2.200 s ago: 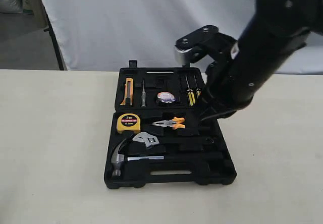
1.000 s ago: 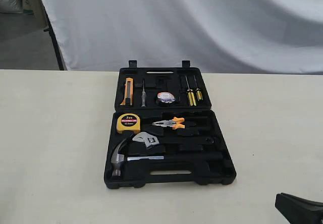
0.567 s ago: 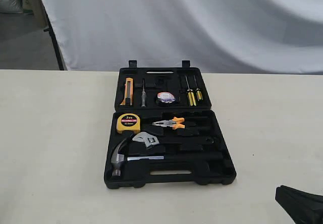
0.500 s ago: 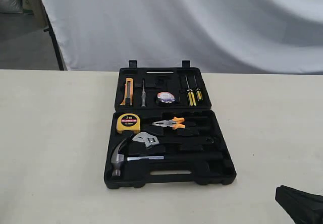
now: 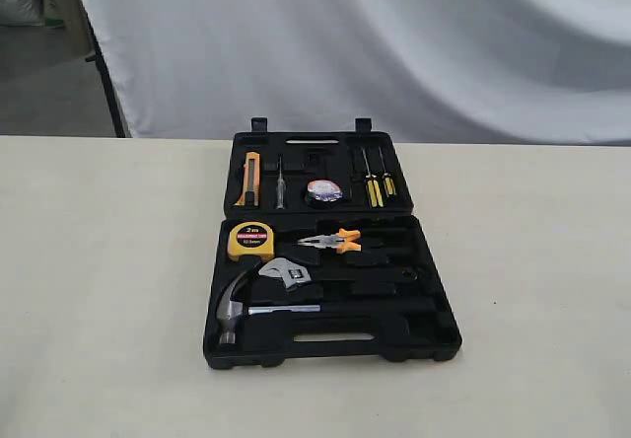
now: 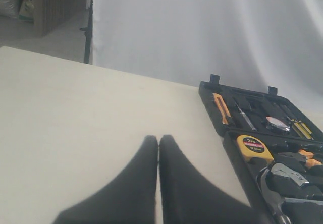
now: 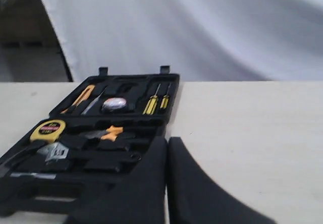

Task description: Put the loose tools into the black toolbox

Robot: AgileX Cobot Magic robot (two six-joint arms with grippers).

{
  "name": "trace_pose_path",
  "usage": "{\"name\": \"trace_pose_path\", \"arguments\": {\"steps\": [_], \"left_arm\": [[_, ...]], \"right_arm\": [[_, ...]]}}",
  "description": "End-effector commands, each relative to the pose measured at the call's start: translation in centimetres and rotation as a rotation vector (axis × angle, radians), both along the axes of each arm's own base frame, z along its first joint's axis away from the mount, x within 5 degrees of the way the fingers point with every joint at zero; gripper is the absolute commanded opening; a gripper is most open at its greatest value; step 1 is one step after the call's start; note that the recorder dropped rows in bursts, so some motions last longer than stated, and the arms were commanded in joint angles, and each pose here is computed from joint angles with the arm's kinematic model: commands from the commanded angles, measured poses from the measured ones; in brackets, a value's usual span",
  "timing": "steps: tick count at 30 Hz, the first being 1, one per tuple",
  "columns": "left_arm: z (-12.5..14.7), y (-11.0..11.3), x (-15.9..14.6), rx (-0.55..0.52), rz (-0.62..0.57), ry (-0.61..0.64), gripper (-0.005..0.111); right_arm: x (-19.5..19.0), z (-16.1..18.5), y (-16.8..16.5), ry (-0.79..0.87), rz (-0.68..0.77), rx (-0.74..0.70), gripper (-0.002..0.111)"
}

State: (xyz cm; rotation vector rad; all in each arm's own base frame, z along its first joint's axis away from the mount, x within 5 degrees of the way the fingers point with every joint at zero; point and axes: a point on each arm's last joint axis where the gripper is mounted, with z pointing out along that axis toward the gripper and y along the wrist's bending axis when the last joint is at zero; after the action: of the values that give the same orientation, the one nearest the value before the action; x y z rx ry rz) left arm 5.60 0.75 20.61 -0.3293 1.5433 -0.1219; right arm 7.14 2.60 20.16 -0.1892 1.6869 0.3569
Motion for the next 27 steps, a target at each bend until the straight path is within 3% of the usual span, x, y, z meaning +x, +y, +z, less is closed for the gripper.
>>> {"name": "trace_pose_path", "arguments": {"steps": [1, 27], "left_arm": [[0.17, 0.14, -0.06, 0.002, 0.026, -0.013, 0.001], [0.17, 0.14, -0.06, 0.002, 0.026, -0.013, 0.001]], "right_arm": [[-1.34, 0.05, -0.93, -0.063, -0.076, 0.004, 0.0], [-1.72, -0.18, -1.07, -0.072, -0.079, -0.049, 0.0]]}}
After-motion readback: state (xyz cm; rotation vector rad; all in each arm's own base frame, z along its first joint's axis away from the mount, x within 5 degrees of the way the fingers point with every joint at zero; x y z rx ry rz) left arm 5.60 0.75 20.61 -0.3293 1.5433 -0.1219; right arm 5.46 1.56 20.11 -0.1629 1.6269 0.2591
